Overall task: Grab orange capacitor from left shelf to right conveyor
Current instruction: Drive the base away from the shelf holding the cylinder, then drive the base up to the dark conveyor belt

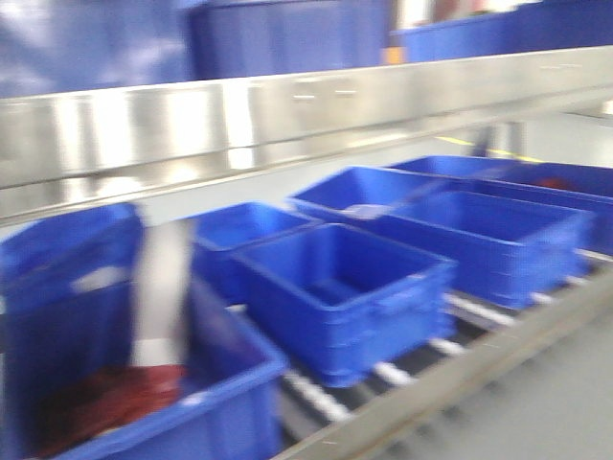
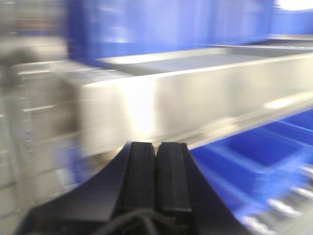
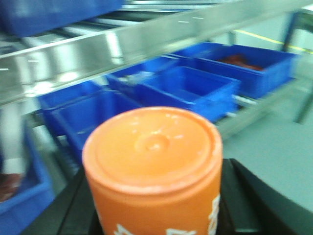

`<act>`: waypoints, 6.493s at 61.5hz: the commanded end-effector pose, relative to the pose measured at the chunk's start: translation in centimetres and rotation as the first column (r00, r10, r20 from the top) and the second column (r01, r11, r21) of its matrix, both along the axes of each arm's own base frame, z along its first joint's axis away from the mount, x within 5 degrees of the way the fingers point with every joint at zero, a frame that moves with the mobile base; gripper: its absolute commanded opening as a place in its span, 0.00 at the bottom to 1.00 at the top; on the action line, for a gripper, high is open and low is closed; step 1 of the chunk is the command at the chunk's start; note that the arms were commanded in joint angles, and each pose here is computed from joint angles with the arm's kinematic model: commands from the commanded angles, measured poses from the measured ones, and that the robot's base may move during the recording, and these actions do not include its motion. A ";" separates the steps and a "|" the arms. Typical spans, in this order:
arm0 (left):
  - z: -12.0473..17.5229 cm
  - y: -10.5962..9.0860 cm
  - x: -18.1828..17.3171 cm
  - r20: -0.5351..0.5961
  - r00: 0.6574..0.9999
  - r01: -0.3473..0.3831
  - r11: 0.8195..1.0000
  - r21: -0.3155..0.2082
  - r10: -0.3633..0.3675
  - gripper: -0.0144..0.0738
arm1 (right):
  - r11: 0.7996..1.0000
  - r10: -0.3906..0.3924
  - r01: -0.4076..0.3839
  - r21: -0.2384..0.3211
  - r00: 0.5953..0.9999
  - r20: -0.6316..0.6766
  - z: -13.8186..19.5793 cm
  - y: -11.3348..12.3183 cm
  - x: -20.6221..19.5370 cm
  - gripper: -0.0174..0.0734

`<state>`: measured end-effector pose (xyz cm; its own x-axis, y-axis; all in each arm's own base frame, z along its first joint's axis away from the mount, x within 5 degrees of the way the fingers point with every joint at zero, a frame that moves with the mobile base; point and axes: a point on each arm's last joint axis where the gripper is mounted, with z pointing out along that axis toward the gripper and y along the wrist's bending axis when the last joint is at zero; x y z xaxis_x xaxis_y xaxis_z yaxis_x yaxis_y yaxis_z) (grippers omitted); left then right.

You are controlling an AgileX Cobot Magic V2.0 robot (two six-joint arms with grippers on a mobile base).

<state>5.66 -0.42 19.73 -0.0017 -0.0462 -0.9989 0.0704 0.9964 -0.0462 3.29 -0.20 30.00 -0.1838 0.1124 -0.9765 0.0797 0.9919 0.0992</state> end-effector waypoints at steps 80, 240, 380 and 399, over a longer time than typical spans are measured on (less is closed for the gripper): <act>1.0 0.1 -0.2 0.105 0.994 -0.009 1.000 -0.011 0.010 0.02 | 1.000 -0.002 0.003 -0.010 0.994 0.107 1.9 0.0 -0.1 0.38; 1.1 -0.2 -0.2 0.107 0.994 0.038 0.999 -0.011 -0.036 0.02 | 1.000 -0.002 0.003 -0.010 0.995 0.105 1.9 0.0 0.0 0.38; 1.1 0.1 -0.2 0.107 0.994 -0.002 1.000 -0.011 0.004 0.02 | 1.000 -0.002 0.003 -0.010 0.995 0.105 1.9 0.0 0.0 0.38; 1.1 0.0 -0.2 0.107 0.994 -0.002 1.000 -0.011 0.003 0.02 | 1.000 -0.002 0.003 -0.010 0.995 0.105 1.9 0.0 0.0 0.38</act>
